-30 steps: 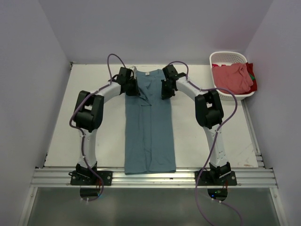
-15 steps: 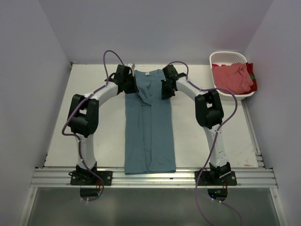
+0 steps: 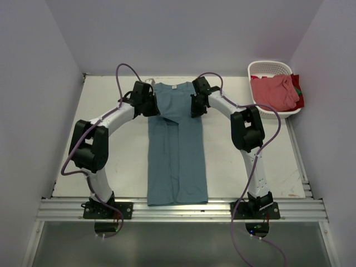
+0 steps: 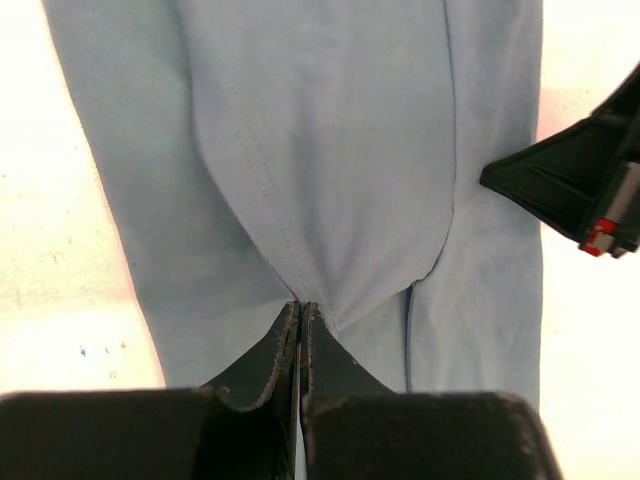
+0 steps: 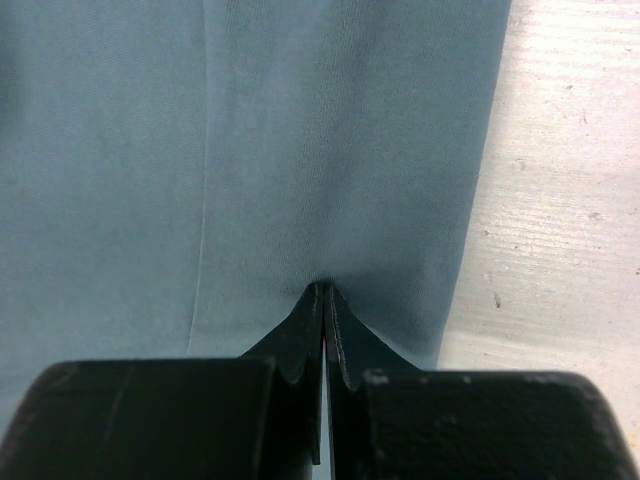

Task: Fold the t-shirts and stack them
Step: Fold the tshirt

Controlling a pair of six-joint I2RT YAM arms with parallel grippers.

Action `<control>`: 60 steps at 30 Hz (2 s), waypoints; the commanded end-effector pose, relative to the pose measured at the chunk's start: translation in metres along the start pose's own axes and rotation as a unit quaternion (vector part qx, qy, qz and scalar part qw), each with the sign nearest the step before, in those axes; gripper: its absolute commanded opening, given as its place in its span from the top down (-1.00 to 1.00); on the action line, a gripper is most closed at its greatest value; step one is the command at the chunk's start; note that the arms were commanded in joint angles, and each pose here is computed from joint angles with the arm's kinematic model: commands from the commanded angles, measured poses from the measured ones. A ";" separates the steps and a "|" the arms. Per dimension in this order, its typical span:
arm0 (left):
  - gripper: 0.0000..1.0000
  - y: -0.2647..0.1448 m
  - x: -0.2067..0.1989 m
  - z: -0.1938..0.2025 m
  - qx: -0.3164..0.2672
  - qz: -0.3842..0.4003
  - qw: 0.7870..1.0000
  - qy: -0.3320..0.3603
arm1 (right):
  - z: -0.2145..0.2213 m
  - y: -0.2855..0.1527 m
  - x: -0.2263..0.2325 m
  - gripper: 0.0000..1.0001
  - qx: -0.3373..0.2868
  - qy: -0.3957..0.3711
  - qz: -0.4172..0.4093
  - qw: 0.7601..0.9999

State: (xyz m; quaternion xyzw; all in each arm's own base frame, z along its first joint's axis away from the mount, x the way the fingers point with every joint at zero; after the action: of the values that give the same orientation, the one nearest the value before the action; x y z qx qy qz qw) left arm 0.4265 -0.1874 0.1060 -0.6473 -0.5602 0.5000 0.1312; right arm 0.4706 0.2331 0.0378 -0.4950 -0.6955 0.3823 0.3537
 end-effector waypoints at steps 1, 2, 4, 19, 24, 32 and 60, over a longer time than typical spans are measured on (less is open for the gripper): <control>1.00 -0.023 -0.014 -0.017 -0.044 0.013 0.999 0.004 | 0.042 0.007 -0.018 1.00 0.073 -0.011 0.031 0.997; 1.00 -0.022 -0.013 -0.016 -0.042 0.011 0.999 0.008 | 0.041 0.006 -0.018 1.00 0.072 -0.011 0.031 0.997; 1.00 -0.018 -0.010 -0.014 -0.036 0.005 0.999 0.007 | 0.041 0.006 -0.018 1.00 0.072 -0.011 0.031 0.997; 1.00 0.000 0.010 0.013 0.002 -0.028 1.000 -0.003 | 0.038 0.002 -0.018 1.00 0.069 -0.014 0.033 0.997; 0.52 0.015 0.024 0.029 0.025 -0.051 0.998 -0.004 | 0.039 0.002 -0.019 1.00 0.070 -0.015 0.034 0.997; -1.00 -0.034 -0.003 -0.013 -0.087 -0.011 0.996 -0.004 | 0.044 0.005 -0.021 1.00 0.078 -0.017 0.037 0.996; 0.03 0.051 0.000 -0.120 -0.106 0.061 0.992 0.015 | 0.043 0.000 -0.019 1.00 0.076 -0.029 0.030 0.996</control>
State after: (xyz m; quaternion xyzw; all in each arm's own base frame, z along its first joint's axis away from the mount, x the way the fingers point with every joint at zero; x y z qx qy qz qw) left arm 0.5288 -0.1642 0.0921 -0.6812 -0.5495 0.4803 0.0578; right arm 0.4680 0.2305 0.0380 -0.4893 -0.6997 0.3909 0.3440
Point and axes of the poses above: each gripper's point midway between its finger pads, its own y axis out along the fingers, its own x axis along the line the jaws close on, z = x × y, the point moved 2 cm from there along -y, back along the fingers, and after that the axes turned 14 degrees about -y, right-handed, at the moved point
